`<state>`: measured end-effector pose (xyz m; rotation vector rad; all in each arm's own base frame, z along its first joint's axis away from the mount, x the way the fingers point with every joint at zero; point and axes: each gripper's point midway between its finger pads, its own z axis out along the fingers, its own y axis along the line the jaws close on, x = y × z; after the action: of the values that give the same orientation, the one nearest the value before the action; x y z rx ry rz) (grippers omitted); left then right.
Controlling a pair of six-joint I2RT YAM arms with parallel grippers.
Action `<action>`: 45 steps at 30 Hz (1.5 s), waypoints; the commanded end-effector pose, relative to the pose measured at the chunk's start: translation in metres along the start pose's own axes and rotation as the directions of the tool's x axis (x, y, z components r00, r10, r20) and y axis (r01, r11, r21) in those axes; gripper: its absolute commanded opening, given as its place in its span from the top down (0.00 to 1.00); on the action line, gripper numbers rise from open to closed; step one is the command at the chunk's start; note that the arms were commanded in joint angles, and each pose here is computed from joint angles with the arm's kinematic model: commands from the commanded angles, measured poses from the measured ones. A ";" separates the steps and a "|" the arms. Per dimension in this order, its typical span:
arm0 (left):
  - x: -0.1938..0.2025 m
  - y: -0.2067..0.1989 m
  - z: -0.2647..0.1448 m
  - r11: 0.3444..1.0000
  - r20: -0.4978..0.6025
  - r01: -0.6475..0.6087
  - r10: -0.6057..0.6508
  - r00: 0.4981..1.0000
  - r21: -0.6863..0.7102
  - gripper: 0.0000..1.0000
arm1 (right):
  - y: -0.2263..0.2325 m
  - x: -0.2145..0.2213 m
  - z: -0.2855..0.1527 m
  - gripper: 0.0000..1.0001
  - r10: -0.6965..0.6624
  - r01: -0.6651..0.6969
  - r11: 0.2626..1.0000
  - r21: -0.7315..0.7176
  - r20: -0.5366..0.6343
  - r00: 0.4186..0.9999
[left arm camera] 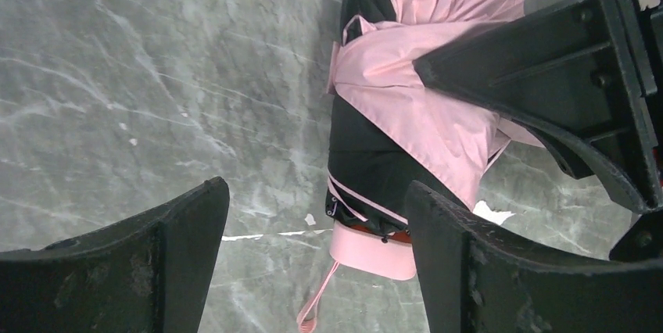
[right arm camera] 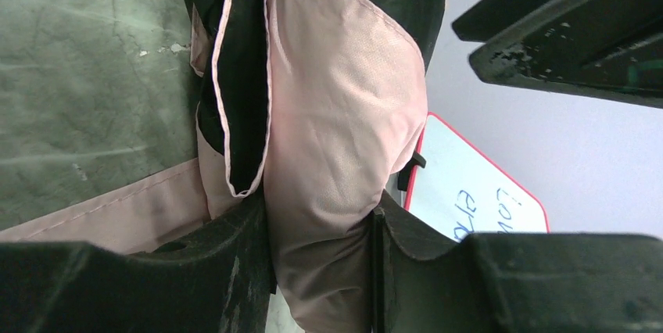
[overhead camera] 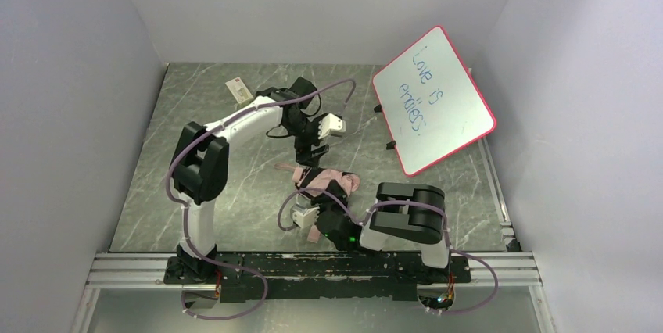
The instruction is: Put away the umbrella
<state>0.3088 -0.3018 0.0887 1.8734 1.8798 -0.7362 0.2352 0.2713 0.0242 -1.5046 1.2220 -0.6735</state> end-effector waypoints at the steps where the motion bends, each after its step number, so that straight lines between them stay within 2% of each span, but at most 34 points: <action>1: 0.005 -0.022 0.011 0.992 0.008 -0.009 0.008 1.000 0.126 0.13 | 0.046 0.040 -0.011 0.89 -0.171 0.161 0.977 -0.142 -0.068 0.983; 7: 0.003 -0.041 0.023 0.977 -0.011 -0.015 0.018 1.000 0.212 0.11 | 0.049 0.040 -0.012 0.89 -0.175 0.164 0.976 -0.145 -0.067 0.982; 16: 0.023 -0.060 0.044 0.962 -0.070 0.010 0.009 0.997 0.274 0.08 | 0.049 0.040 -0.014 0.90 -0.157 0.146 0.978 -0.148 -0.065 0.985; 25: 0.065 -0.070 0.067 0.952 -0.169 0.064 -0.013 0.986 0.300 0.11 | 0.047 0.039 -0.013 0.90 -0.155 0.145 0.980 -0.136 -0.066 0.986; 29: 0.076 -0.072 0.071 0.951 -0.195 0.071 -0.011 0.981 0.302 0.27 | 0.046 0.036 -0.014 0.89 -0.138 0.130 0.982 -0.136 -0.056 0.989; 33: 0.080 -0.070 0.073 0.952 -0.213 0.076 -0.011 0.977 0.296 0.52 | 0.045 0.034 -0.015 0.87 -0.110 0.103 0.985 -0.137 -0.050 0.993; 35: 0.084 -0.069 0.075 0.952 -0.230 0.082 -0.013 0.973 0.295 0.63 | 0.041 0.034 -0.016 0.83 -0.097 0.090 0.988 -0.127 -0.050 0.994; 38: 0.093 -0.069 0.076 0.950 -0.263 0.093 -0.012 0.965 0.298 0.80 | 0.034 0.031 -0.017 0.64 -0.062 0.056 0.993 -0.108 -0.052 0.997; 41: 0.099 -0.067 0.078 0.953 -0.285 0.099 -0.014 0.958 0.287 0.89 | 0.022 0.026 -0.020 0.47 0.006 -0.010 0.997 -0.083 -0.047 0.999; 43: 0.101 -0.065 0.079 0.957 -0.292 0.101 -0.018 0.956 0.273 0.94 | 0.013 0.022 -0.024 0.41 0.058 -0.060 0.996 -0.065 -0.035 0.998; 45: 0.102 -0.063 0.081 0.961 -0.295 0.103 -0.023 0.955 0.258 0.95 | 0.005 0.017 -0.031 0.38 0.109 -0.110 0.992 -0.059 -0.014 0.994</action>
<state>0.2412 -0.3022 0.0290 2.0739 1.9646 -0.9717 0.2233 0.2674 0.0356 -1.4463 1.2618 -0.5797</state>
